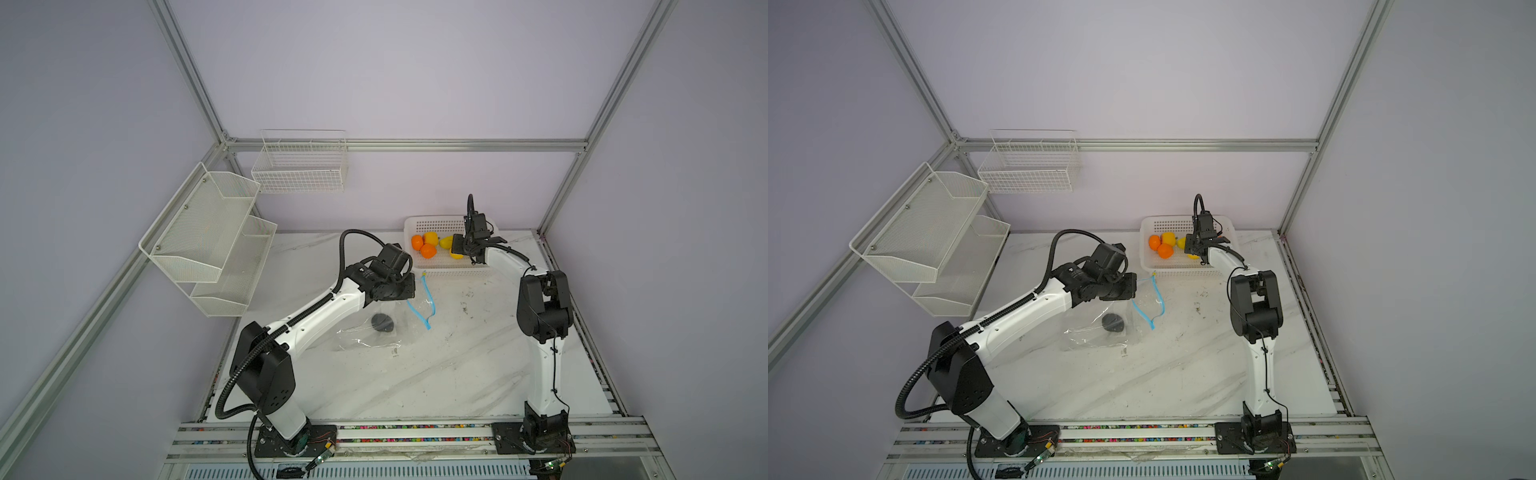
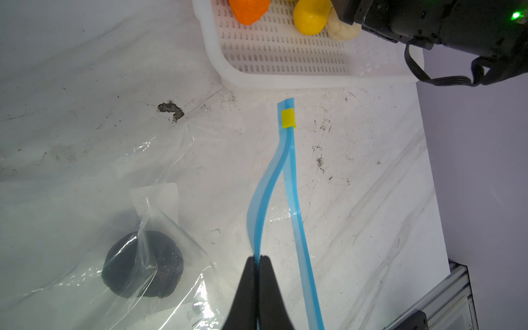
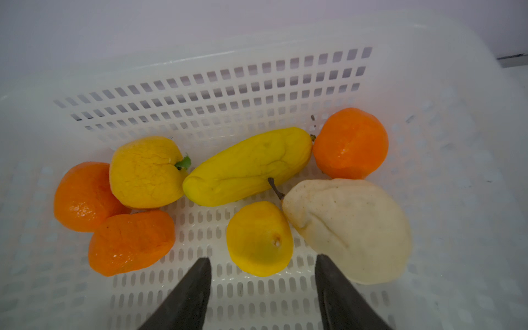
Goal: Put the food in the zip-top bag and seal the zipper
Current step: 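Move the right gripper back over the fruit basket while the left holds the zipper, then lower the right gripper onto the yellow mango and close on it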
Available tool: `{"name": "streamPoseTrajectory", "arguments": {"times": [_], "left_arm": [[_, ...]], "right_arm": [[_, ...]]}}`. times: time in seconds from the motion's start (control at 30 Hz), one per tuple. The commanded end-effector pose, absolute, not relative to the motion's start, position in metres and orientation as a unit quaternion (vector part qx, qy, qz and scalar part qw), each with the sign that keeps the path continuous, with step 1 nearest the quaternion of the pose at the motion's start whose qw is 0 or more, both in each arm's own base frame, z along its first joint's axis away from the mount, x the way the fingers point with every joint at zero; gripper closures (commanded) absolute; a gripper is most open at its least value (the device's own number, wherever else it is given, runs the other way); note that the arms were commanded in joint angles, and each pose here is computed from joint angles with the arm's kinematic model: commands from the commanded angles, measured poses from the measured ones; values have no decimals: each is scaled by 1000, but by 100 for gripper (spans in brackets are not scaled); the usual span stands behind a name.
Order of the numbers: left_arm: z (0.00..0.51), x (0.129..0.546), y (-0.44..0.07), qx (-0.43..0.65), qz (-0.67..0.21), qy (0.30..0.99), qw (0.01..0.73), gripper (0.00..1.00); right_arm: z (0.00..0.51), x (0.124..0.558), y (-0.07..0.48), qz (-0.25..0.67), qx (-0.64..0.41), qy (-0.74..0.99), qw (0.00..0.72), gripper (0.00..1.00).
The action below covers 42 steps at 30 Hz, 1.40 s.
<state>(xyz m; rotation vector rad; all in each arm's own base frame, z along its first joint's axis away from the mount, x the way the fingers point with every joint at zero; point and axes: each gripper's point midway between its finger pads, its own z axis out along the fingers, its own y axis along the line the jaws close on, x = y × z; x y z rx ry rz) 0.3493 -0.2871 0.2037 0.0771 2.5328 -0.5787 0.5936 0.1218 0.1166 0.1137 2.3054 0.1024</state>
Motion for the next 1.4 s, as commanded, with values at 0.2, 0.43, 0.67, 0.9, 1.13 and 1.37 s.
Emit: {"name": "streamPoseTrajectory", "arguments": {"times": [0.2,0.43,0.67,0.9,1.13,1.37], "left_arm": [[216,354,-293,40,-225,932,282,100],[216,354,-292,40,-224,932,282,100],[215,354,-294,40,-228,932,278,100],[216,355,-297,43,-230,932,278,100],[217,356,-297,43,-230,932,276,100],[218,356,-298,45,-231,932,276,100]], "right_arm": [[86,607,122,30,37,923,382,40],[73,617,124,28,35,926,375,38],[65,623,124,24,34,927,372,37],[72,627,125,26,34,924,380,43],[74,629,125,25,33,923,382,47],[83,628,126,30,33,921,387,47]]}}
